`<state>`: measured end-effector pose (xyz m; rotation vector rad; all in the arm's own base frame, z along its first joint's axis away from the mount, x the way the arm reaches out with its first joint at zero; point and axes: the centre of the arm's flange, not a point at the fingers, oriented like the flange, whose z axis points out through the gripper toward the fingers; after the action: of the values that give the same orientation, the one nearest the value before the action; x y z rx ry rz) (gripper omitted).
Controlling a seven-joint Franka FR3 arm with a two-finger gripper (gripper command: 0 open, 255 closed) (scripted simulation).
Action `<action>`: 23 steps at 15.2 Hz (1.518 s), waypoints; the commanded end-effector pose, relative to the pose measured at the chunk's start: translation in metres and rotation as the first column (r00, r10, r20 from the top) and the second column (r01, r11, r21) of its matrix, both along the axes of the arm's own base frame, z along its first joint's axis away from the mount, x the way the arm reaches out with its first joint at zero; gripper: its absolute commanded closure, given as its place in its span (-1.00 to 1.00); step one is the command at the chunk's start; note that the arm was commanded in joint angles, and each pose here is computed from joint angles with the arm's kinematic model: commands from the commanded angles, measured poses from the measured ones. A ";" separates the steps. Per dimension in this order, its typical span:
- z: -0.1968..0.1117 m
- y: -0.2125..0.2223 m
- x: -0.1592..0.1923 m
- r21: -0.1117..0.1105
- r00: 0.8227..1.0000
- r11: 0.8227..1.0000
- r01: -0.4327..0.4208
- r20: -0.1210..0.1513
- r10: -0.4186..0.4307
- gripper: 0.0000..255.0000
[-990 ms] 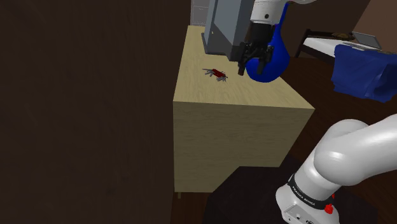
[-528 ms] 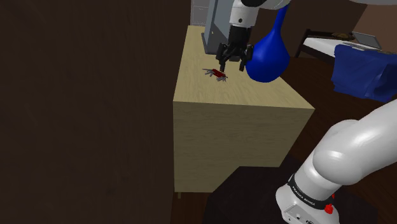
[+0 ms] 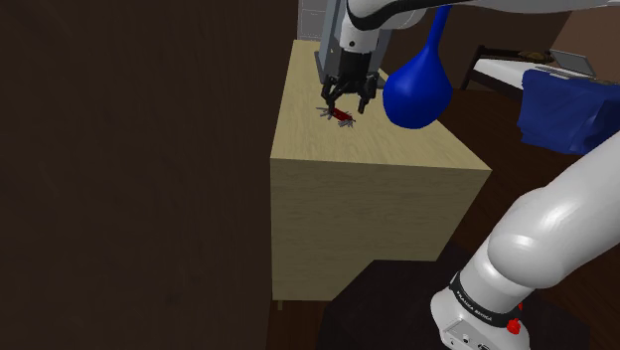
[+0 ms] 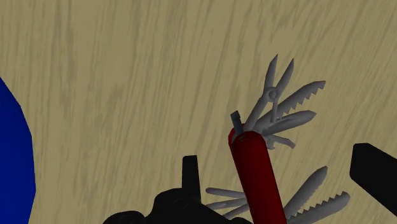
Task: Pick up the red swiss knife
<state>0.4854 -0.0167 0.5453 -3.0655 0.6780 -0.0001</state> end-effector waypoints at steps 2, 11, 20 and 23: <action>-0.016 -0.001 0.001 -0.001 1.000 1.000 0.001 0.001 -0.001 -1.00; -0.025 0.000 0.002 0.000 1.000 1.000 0.001 0.001 -0.001 1.00; 0.002 -0.001 0.001 -0.001 1.000 1.000 0.001 0.001 -0.001 1.00; 0.018 -0.001 0.001 -0.001 1.000 1.000 0.001 0.001 -0.001 1.00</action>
<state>0.4866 -0.0172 0.5576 -3.0655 0.6793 -0.0020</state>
